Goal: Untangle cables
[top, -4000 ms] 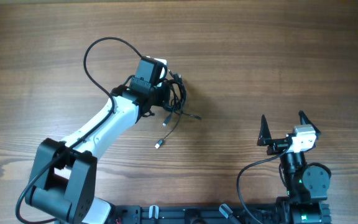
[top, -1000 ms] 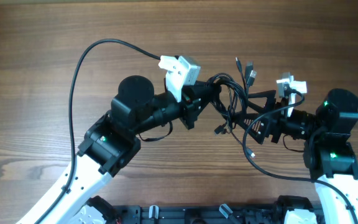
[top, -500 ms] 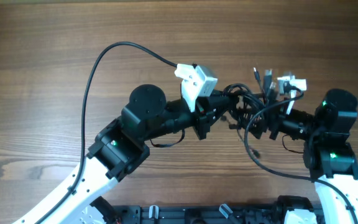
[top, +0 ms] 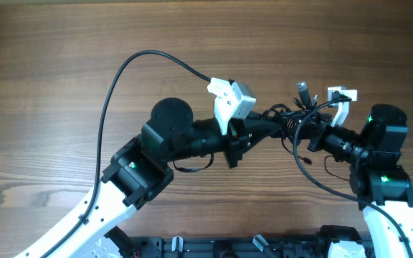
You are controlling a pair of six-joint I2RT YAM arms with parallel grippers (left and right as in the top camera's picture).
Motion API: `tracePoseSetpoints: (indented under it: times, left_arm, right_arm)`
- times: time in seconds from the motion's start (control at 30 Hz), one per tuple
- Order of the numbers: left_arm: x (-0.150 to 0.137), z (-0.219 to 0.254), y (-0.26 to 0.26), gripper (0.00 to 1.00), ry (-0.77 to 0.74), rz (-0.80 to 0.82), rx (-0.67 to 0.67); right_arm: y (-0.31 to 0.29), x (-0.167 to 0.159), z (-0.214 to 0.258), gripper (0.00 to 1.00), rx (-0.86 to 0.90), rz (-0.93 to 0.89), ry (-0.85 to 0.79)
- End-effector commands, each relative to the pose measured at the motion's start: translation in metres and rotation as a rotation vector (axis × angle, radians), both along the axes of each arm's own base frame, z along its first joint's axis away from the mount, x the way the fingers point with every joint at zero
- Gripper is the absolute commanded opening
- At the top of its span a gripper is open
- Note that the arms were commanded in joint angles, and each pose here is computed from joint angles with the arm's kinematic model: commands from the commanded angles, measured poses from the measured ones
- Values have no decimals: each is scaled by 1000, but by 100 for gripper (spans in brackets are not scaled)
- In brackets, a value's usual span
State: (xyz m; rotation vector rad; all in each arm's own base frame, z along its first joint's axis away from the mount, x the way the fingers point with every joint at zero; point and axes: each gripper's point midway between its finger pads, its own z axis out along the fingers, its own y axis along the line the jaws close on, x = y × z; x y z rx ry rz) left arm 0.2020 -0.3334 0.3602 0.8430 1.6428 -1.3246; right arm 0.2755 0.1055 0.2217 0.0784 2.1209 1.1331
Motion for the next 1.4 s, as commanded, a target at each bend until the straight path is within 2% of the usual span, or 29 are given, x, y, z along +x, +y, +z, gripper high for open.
tracePoseSetpoints:
  times: [0.0,0.13,0.43,0.8,1.17,1.37]
  left_arm:
    - [-27,16,-2,4,-27,-117,-37]
    - [-30,22,1,4,-41,-117,-48]
    - [-37,35,9,4,-74,-117,-75]
    - [-37,38,10,4,-83,-112,-82]
    - [-12,44,37,4,-91,-6,-81]
    - [-9,51,54,4,-103,39,-87]
  right_arm:
    - [-21,13,-9,99,-61,-141,34]
    - [-22,14,-10,99,-66,-151,39]
    - [-44,15,-32,100,-102,-308,159]
    - [-55,13,-42,100,-142,-367,203]
    - [-68,11,-53,100,-192,-439,247]
    - [-72,11,-55,100,-203,-455,251]
